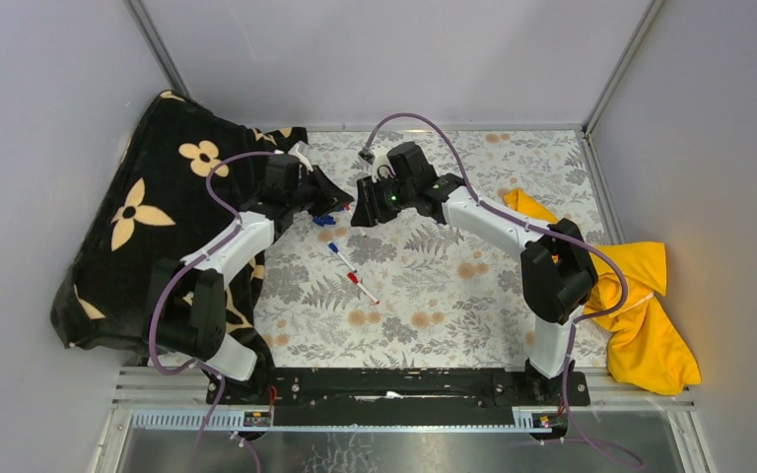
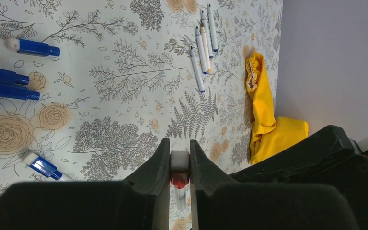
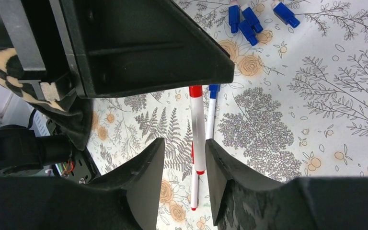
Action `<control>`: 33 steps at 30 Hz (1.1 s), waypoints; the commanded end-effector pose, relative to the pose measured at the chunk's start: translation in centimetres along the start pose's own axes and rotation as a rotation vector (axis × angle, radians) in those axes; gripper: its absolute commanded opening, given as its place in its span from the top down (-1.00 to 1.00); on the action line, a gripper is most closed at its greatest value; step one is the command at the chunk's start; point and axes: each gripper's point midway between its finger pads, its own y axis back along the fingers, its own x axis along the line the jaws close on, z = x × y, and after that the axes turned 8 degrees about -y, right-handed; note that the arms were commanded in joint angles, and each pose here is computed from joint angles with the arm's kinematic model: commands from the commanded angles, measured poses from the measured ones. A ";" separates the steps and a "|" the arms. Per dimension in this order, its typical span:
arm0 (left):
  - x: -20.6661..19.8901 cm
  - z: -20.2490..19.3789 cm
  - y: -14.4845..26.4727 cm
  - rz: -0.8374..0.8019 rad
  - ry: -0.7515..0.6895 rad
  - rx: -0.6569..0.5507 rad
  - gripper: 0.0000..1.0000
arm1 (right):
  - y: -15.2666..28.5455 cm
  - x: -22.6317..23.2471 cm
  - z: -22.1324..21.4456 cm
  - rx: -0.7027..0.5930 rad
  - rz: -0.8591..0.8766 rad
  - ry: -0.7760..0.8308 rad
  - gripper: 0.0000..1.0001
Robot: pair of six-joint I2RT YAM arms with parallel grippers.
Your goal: Open the pen caps
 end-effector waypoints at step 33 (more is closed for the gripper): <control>-3.0 0.3 -0.3 -0.111 0.109 -0.004 1.00 | -0.7 -0.2 1.9 -0.051 -0.015 -0.034 1.00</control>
